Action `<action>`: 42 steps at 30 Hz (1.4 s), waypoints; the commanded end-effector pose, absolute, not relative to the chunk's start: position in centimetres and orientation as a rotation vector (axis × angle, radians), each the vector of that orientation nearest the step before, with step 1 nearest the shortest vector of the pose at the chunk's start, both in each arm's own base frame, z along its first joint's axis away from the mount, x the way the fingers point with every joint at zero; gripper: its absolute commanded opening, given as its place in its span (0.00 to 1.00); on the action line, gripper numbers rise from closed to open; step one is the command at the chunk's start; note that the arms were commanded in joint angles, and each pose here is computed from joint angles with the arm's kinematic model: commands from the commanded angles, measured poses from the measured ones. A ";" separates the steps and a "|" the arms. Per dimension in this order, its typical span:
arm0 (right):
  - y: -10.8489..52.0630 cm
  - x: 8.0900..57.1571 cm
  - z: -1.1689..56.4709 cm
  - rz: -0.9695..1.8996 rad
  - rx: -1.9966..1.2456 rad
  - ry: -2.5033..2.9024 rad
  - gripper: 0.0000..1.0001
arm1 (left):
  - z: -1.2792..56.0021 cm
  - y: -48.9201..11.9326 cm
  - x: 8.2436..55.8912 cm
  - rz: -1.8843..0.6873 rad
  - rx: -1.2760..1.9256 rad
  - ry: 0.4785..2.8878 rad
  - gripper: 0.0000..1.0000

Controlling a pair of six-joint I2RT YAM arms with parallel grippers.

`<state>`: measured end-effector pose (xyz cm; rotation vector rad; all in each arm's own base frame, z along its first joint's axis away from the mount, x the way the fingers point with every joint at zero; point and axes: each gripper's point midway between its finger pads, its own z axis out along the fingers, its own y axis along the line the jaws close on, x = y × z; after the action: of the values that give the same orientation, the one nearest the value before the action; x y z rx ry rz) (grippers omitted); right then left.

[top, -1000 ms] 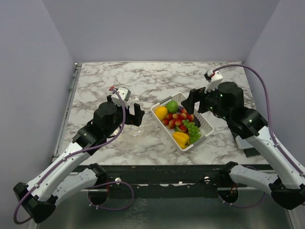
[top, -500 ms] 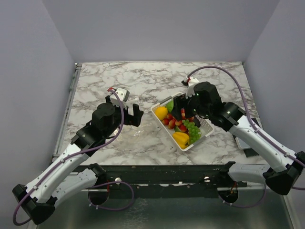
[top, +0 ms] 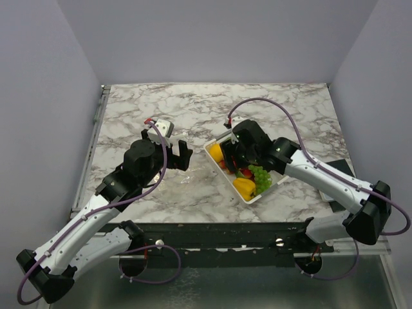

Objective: Place the food in the zip-top bag and seal the zipper
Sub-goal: Adjust the bin at the center of the board.

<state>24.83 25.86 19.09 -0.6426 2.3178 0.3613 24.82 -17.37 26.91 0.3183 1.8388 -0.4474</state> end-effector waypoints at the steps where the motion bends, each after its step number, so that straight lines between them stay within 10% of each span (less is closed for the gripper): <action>1: 26.0 24.0 17.0 0.312 -0.659 2.372 0.64 | 26.4 -16.9 24.7 -0.422 0.322 1.845 0.99; 42: 27.1 22.6 7.7 0.115 -0.674 2.553 0.31 | 26.5 -17.0 24.4 -0.436 0.325 1.844 0.99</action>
<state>22.27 27.25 8.25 -0.7044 2.5566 0.1690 24.77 -17.31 26.73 0.3212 1.8408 -0.4447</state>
